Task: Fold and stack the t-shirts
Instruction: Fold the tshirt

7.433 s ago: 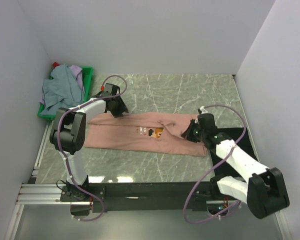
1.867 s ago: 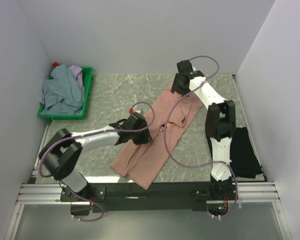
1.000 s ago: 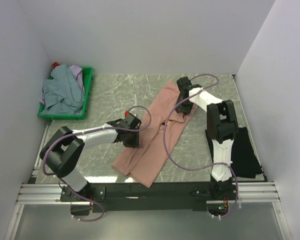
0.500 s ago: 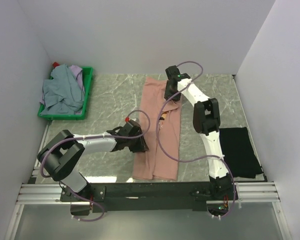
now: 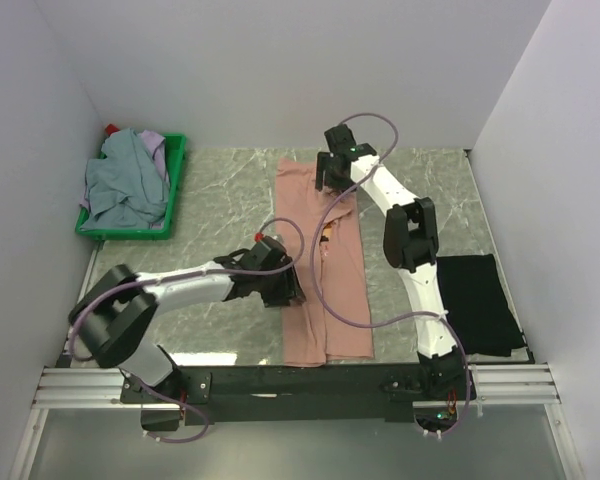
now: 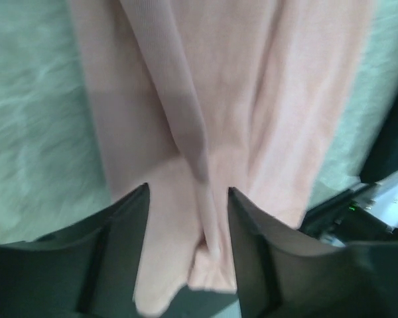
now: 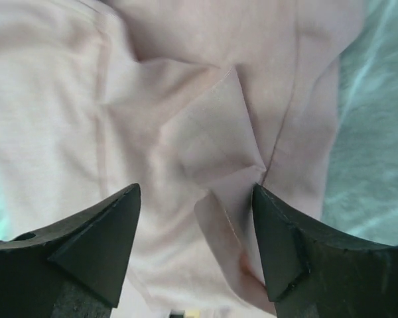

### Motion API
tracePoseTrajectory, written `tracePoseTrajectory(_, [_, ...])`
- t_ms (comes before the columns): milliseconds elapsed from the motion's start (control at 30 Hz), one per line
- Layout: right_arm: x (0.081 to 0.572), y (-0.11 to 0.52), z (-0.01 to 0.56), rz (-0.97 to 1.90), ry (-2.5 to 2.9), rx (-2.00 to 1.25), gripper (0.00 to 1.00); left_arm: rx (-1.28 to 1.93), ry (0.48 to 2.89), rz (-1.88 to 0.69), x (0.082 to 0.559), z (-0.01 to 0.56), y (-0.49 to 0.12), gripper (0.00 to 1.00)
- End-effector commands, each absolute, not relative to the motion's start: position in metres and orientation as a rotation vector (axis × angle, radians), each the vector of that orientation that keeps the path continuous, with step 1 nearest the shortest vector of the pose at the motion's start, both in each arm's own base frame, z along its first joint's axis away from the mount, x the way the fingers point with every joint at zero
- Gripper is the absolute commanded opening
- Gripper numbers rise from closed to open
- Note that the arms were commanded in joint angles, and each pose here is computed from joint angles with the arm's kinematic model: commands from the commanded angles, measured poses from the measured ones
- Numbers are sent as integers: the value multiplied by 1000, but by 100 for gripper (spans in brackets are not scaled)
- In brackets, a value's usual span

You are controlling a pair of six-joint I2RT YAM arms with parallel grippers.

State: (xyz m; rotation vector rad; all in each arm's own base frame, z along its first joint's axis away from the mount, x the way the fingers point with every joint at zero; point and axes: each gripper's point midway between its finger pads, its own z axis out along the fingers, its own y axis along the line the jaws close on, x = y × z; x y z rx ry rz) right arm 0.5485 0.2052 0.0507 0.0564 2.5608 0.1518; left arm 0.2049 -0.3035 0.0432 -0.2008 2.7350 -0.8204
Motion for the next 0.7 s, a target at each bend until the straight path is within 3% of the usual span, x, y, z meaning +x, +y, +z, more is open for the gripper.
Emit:
tracePoseTrajectory(0, [567, 201, 187, 256, 2278, 78, 75, -197, 2639, -795, 214, 83, -281, 57])
tracePoseTrajectory(167, [543, 178, 241, 294, 2217, 164, 75, -206, 2648, -762, 197, 90, -247, 52])
tracePoseTrajectory(300, [489, 166, 276, 357, 2177, 219, 73, -176, 2710, -776, 178, 85, -243, 37])
tracePoseTrajectory(333, [467, 163, 242, 340, 2252, 224, 72, -173, 2716, -784, 175, 84, -243, 35])
tracePoseTrajectory(400, [426, 159, 228, 383, 2260, 237, 71, -134, 2734, -805, 163, 82, -245, 32])
tracePoseTrajectory(667, [309, 194, 158, 498, 2333, 117, 65, 17, 2814, -822, 139, 65, -263, 37])
